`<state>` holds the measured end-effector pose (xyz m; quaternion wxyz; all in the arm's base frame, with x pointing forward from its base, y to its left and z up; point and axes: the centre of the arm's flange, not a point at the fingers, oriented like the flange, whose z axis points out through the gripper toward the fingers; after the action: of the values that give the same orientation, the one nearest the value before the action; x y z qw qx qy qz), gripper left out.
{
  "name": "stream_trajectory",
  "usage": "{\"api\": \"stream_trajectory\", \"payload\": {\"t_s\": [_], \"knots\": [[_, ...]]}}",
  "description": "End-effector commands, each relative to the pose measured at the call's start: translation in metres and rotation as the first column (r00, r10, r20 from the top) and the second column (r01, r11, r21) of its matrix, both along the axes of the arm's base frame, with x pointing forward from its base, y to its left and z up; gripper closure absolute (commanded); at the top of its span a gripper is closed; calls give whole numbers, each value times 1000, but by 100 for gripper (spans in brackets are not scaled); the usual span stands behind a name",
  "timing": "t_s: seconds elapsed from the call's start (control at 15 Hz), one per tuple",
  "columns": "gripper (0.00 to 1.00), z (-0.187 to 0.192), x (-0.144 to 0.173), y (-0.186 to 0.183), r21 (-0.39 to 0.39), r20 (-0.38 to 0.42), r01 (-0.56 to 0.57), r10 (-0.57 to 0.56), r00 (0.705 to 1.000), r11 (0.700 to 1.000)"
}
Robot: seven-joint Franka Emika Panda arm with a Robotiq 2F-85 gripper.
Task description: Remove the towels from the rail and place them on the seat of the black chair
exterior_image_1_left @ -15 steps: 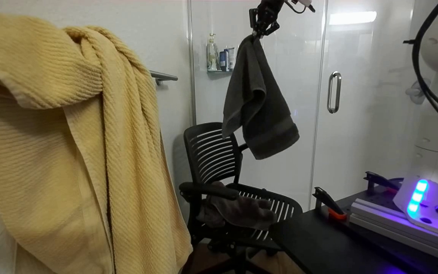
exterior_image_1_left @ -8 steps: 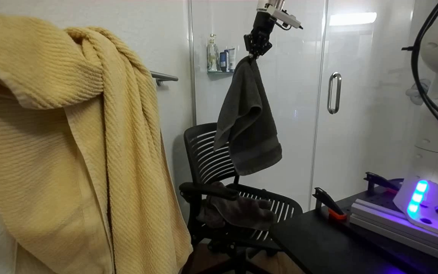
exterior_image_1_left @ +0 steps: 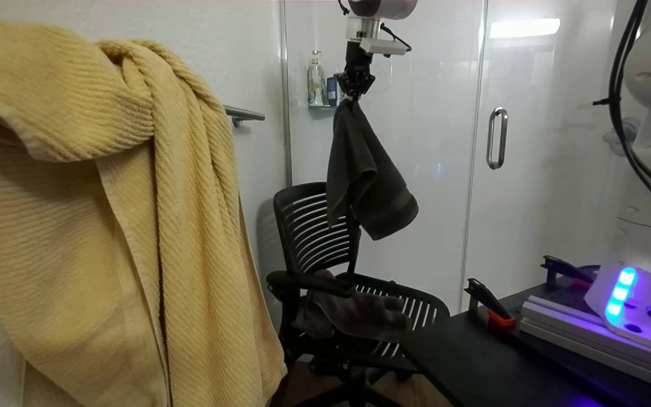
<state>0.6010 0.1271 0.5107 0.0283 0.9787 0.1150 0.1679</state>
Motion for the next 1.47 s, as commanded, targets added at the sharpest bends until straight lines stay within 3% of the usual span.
{"api": "stream_trajectory", "payload": {"t_s": [0.0,0.33,0.47,0.53,0.6,0.67,0.87,1.13,1.4], "knots": [[61,11,15,26,51,-78,-12,16,997,999],[27,46,-18,42,43,-148,69,-62,987,997],[13,71,-32,37,34,-119,96,-91,989,995],[30,49,-18,41,46,-124,72,-66,990,996],[24,60,-23,40,48,-114,80,-74,991,996],[0,62,-38,44,81,-147,32,-20,989,996],[0,39,-62,88,187,-186,-127,162,969,974],[0,9,-104,160,286,-261,-296,371,891,911],[0,-5,-151,218,358,-319,-450,560,764,818]]}}
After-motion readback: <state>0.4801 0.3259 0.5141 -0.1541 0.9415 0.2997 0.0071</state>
